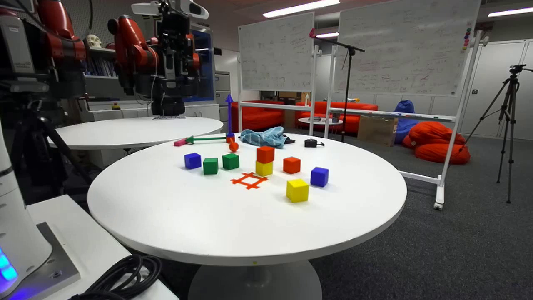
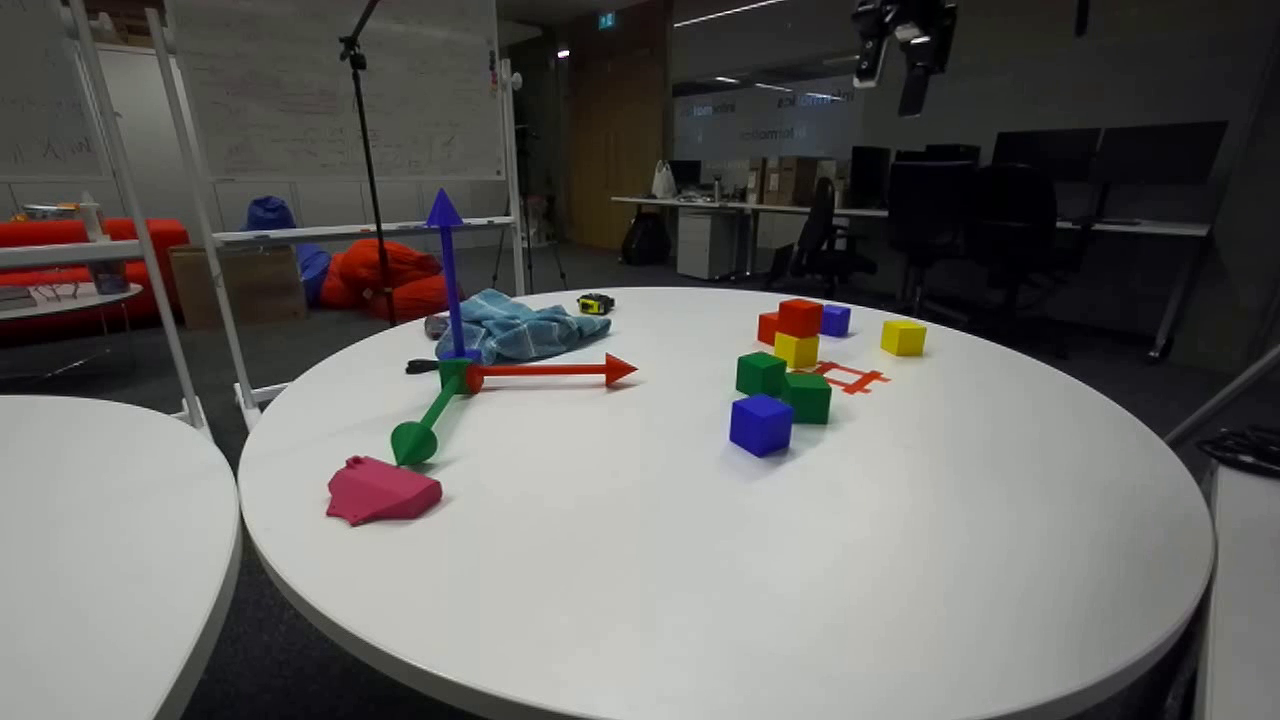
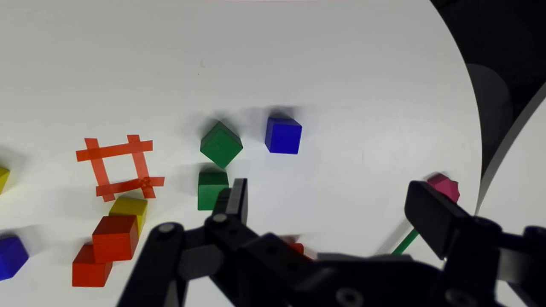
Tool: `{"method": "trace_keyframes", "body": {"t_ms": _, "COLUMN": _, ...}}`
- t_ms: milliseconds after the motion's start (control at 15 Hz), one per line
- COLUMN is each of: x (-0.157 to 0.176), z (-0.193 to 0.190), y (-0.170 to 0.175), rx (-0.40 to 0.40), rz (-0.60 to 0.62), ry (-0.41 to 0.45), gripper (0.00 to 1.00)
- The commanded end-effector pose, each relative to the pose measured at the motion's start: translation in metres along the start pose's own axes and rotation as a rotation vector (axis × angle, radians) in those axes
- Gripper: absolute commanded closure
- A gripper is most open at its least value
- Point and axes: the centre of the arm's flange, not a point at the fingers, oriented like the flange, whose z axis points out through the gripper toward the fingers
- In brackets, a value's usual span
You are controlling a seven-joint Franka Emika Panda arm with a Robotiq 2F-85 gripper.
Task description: Push the green block slightly to the right
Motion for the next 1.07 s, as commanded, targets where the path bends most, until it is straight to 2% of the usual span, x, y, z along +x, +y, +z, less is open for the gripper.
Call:
{"method": "trace_keyframes", "body": {"t_ms": 0, "x": 0.05, "z": 0.003, "y": -0.012, "rx": 0.02, "rz": -0.011, "ry": -0.098, "gripper": 0.0}}
{"method": "trace_keyframes", "body": {"t_ms": 133, "x": 0.067, "z": 0.018, "y": -0.013, "rx": 0.018, "rz": 0.012, "ry": -0.112, "gripper": 0.0}}
{"method": "trace_keyframes", "body": {"t_ms": 267, "x": 0.073, "z": 0.036, "y": -0.014, "rx": -0.01, "rz": 0.028, "ry": -0.061, "gripper": 0.0}}
{"method": "trace_keyframes", "body": {"t_ms": 533, "x": 0.086, "z": 0.079, "y": -0.01, "rx": 0.004, "rz": 0.031, "ry": -0.007, "gripper": 0.0}}
{"method": "trace_keyframes", "body": {"t_ms": 1000, "x": 0.118, "z": 0.156, "y": 0.03, "rx": 0.02, "rz": 0.061, "ry": -0.004, "gripper": 0.0}}
